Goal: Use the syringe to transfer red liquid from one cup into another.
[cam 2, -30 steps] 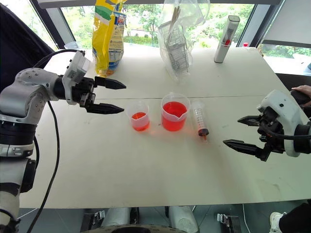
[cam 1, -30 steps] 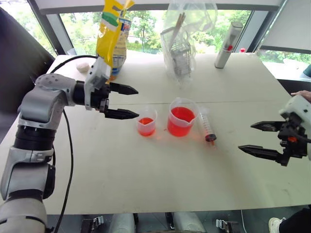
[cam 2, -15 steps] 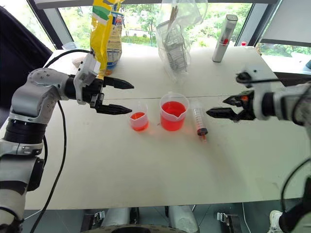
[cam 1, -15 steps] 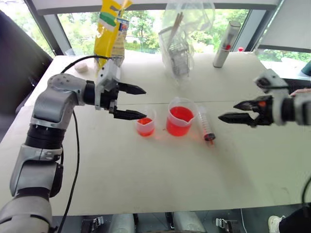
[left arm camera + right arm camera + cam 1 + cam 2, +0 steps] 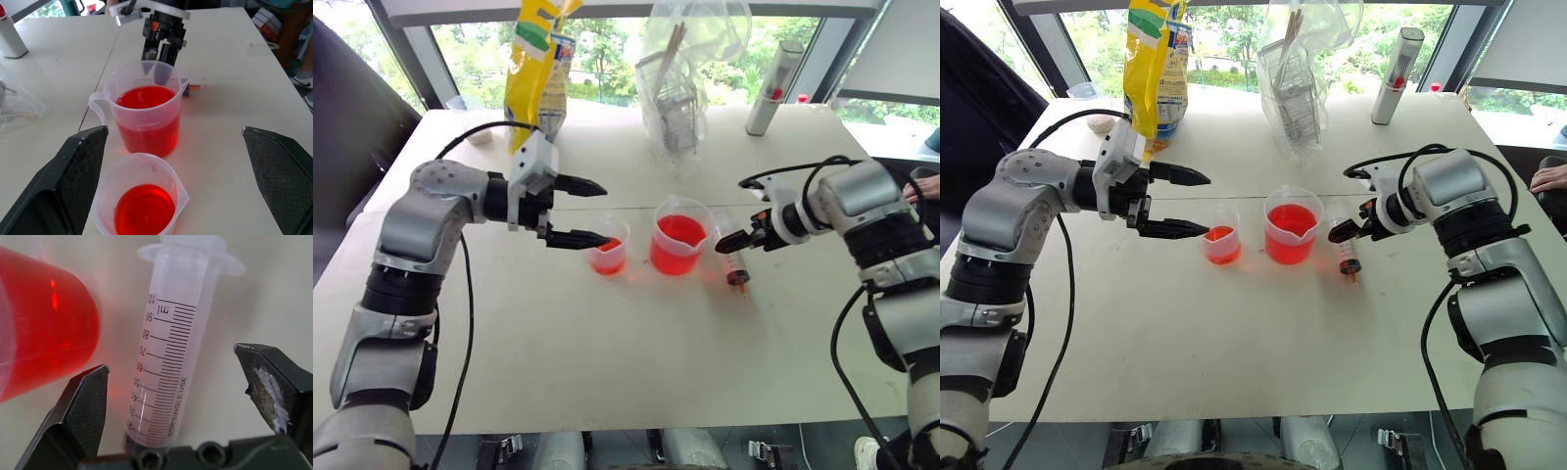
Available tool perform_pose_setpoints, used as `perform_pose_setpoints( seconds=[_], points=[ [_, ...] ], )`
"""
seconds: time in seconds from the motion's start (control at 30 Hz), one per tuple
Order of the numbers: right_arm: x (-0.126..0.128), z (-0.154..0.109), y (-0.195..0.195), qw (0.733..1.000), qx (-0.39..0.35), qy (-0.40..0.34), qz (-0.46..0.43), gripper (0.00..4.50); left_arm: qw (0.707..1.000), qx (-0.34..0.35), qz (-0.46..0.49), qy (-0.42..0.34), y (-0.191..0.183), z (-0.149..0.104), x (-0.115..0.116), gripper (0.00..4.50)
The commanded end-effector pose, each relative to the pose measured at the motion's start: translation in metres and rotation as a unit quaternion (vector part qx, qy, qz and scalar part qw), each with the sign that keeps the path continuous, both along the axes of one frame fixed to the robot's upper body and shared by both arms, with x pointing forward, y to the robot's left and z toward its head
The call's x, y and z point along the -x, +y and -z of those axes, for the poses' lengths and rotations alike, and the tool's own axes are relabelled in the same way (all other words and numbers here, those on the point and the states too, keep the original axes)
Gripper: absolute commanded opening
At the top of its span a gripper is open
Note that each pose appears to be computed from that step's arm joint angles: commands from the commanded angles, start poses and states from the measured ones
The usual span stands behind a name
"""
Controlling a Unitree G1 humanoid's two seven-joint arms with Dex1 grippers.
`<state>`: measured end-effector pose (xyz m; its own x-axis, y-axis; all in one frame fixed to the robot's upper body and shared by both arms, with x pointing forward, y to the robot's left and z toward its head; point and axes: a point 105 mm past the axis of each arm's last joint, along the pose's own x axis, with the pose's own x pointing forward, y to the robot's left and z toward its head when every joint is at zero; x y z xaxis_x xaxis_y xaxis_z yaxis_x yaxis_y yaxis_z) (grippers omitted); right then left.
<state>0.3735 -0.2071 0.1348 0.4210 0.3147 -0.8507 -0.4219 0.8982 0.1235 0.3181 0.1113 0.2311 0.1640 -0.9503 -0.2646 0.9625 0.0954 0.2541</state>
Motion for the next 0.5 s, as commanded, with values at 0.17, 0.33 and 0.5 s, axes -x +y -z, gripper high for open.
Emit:
perform_pose_setpoints(
  seconds=[0.17,0.33,0.5],
  points=[
    [-0.024,0.006,0.007,0.998,0.059,-0.012,-0.013,4.47,1.0,0.013,-0.01,-0.025,0.004,-0.011,0.005,4.5],
    [-0.03,0.014,0.009,0.995,0.094,-0.005,-0.032,3.92,0.999,0.015,-0.016,-0.027,0.006,-0.009,0.007,4.5],
    [-0.029,0.019,0.016,0.993,0.105,0.007,-0.057,1.55,0.999,0.016,-0.022,-0.029,0.007,-0.007,0.007,4.5]
  ],
)
